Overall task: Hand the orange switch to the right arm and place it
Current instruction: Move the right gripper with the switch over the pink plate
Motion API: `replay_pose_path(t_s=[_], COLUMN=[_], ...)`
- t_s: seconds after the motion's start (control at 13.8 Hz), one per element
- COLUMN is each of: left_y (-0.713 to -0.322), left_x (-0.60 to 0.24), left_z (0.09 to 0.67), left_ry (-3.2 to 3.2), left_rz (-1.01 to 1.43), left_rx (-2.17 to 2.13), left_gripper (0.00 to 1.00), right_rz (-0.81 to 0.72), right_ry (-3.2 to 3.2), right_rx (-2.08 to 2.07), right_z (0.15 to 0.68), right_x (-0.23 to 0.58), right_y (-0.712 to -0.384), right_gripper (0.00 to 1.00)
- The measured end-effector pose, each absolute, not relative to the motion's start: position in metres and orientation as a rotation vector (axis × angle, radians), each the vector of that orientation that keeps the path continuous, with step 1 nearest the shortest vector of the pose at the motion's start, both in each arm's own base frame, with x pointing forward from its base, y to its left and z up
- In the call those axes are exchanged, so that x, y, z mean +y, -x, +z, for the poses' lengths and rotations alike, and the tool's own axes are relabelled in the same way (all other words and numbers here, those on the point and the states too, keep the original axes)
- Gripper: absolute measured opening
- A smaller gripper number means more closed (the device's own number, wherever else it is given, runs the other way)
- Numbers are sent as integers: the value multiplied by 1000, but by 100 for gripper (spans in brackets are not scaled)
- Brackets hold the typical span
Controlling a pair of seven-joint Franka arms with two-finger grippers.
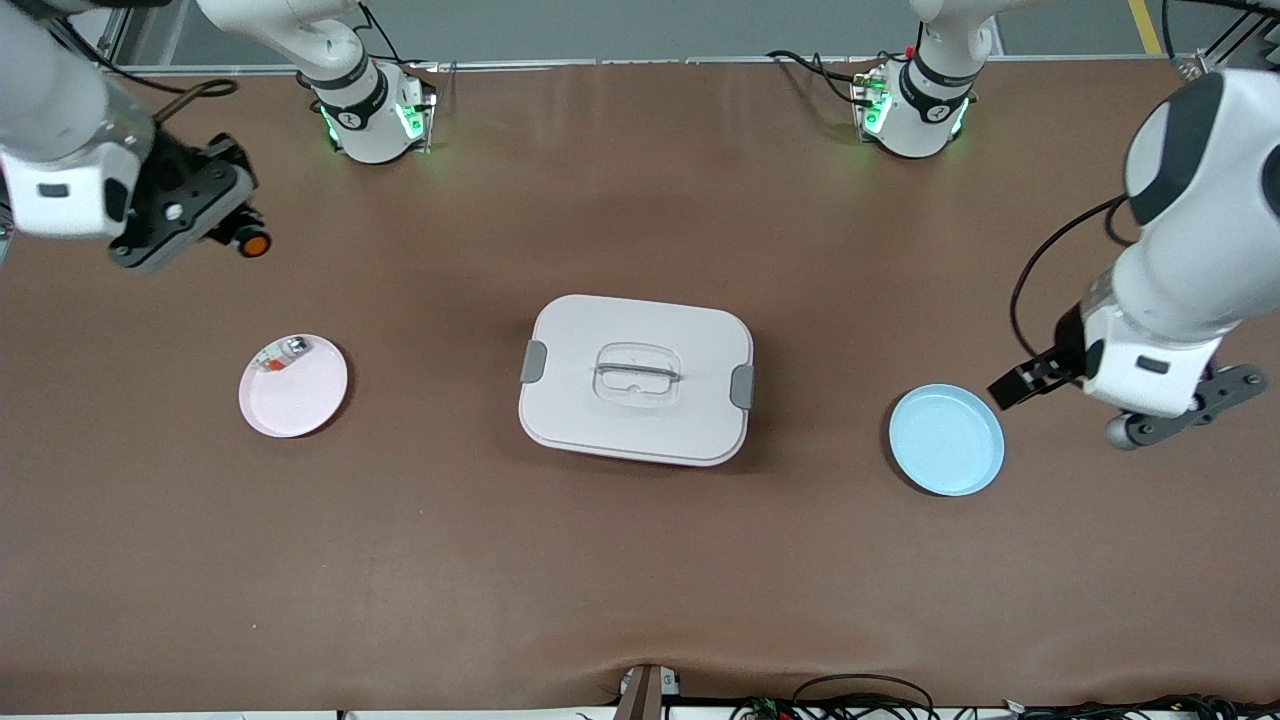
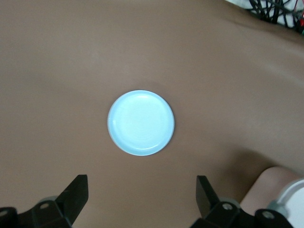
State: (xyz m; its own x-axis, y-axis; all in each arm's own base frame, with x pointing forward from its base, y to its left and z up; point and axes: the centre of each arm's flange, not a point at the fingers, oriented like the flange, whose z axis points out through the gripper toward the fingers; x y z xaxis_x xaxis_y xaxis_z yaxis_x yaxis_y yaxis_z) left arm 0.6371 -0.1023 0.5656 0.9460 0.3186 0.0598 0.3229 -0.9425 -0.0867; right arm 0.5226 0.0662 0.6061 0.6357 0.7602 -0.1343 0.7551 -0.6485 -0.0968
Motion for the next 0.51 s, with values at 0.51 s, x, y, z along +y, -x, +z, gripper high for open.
replay_pose_path(t_s=[0.51], left_y=[-579], left_x=[-41], left_z=[615], left_ry=[3063], left_rz=[-33], left_rx=[-228], left_gripper=[100], right_rz=[83], right_ry=[2616], right_rx=[-1741], right_z=[488], right_x=[-31], right_y=[-539], right_gripper=[41])
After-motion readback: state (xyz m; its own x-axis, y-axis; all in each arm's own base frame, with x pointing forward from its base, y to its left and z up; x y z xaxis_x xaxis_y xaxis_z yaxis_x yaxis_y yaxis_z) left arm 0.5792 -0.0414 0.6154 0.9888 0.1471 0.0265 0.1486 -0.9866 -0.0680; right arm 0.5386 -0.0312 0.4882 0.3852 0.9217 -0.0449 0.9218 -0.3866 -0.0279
